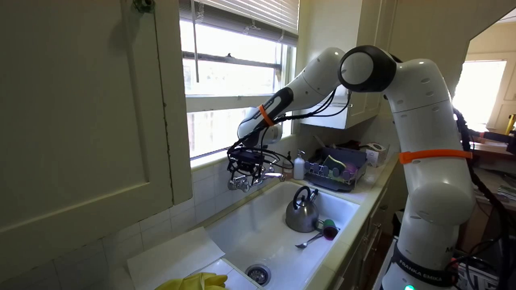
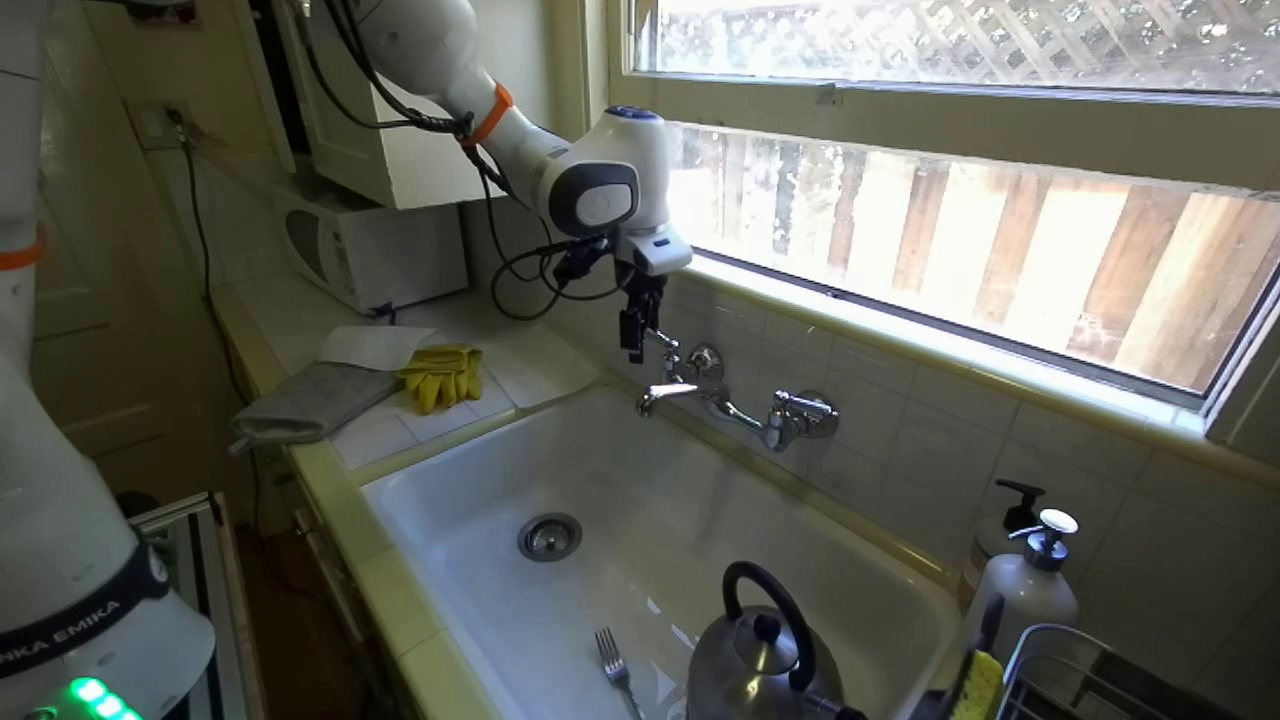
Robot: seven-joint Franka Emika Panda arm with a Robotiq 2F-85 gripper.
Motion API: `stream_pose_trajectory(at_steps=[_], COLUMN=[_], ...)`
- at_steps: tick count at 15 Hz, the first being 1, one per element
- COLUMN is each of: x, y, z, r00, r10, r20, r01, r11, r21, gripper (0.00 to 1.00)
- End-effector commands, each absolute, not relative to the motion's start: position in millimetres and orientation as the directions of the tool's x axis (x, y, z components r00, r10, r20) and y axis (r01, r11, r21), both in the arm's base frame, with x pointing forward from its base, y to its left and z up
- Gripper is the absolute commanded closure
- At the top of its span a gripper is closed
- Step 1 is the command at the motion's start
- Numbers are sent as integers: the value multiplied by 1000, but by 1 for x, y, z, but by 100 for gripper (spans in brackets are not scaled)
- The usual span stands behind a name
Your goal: Turn on the water to the faucet
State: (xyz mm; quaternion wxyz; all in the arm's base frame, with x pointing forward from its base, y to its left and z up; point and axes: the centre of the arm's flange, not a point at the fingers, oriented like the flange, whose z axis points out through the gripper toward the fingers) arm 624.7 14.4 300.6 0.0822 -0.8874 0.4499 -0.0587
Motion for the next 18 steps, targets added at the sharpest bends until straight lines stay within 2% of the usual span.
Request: stream_pose_trajectory(at_steps=[1, 10, 18], x=[624, 621, 611], y=[13, 9, 1], z=[291, 290, 287], r00=[620, 739, 786], r10=[-783, -671, -618], r20=[47, 59, 35], r01=[-770, -672, -619], r11=[-619, -740, -784], r21=[-156, 2, 54], gripper=[0, 0, 0])
